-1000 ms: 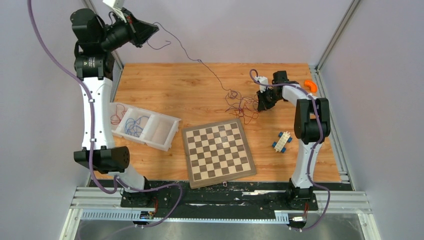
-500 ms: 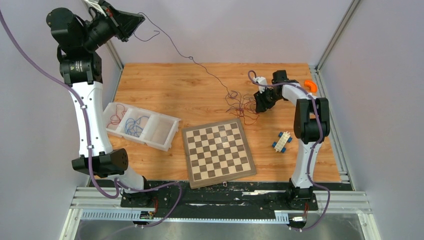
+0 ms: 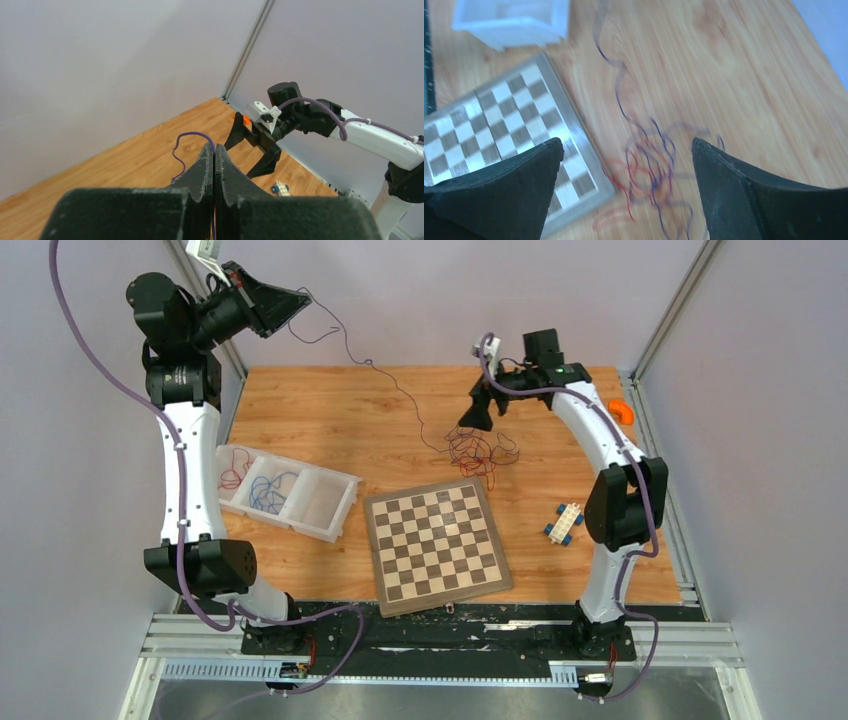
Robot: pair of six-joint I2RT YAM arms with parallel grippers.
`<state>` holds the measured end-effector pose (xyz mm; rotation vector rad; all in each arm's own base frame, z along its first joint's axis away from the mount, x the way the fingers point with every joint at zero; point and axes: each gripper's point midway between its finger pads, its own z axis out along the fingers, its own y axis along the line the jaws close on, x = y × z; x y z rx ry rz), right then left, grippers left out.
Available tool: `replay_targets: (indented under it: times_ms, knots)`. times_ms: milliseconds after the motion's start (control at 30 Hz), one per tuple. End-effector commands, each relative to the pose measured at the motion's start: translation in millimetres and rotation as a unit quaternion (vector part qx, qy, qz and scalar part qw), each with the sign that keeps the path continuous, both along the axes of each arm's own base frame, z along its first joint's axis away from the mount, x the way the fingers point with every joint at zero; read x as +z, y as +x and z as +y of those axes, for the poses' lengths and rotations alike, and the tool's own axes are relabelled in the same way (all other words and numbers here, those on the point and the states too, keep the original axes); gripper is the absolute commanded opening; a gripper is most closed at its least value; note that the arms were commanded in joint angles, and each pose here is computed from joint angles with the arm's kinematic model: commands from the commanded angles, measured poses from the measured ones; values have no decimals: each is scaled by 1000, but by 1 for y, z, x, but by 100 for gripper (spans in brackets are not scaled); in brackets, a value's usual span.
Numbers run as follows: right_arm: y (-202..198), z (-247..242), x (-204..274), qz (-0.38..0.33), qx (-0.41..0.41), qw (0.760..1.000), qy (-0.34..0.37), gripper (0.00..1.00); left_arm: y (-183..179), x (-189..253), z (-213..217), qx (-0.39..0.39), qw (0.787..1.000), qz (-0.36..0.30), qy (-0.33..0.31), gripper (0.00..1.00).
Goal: Untangle the cables
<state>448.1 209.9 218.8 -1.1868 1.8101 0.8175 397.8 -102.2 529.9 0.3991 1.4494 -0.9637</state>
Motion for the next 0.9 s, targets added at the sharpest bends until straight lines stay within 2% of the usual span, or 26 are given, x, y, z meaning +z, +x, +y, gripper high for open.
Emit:
replay_targets:
  times_ms: [0,133,200,233,267,367,400,500,567,633,700,867]
  knots:
    - [-6,79,25,-29,65,995,65,100,-22,35,-8,-16,998,-59,12,0]
    - [9,124,22,-32,61,994,88,99,-25,41,-9,-21,997,-67,15,0]
    - [17,135,16,-39,58,993,96,95,-26,44,-9,-23,997,-72,17,0]
    - [22,139,12,-46,51,993,97,88,-27,45,-10,-25,997,-73,17,0]
    - [25,142,7,-48,49,993,98,73,-28,46,-10,-26,997,-75,19,0]
    - [27,147,21,-51,58,990,119,7,-28,44,-10,-25,997,-70,21,0]
    - [27,149,37,-62,62,987,131,1,-28,41,-9,-24,997,-69,24,0]
    - [34,135,131,-114,44,971,207,0,-25,25,-7,-16,998,-58,32,0]
    - [29,115,212,-167,31,946,277,0,-22,11,-4,-6,997,-57,46,0]
    - [20,96,263,-214,17,923,319,0,-17,-14,-3,-1,998,-35,50,0]
    - [9,89,273,-209,22,919,334,0,-14,-31,-2,1,998,-23,55,0]
    - [-18,104,229,-109,72,936,326,0,-11,-61,-12,-14,997,-20,76,0]
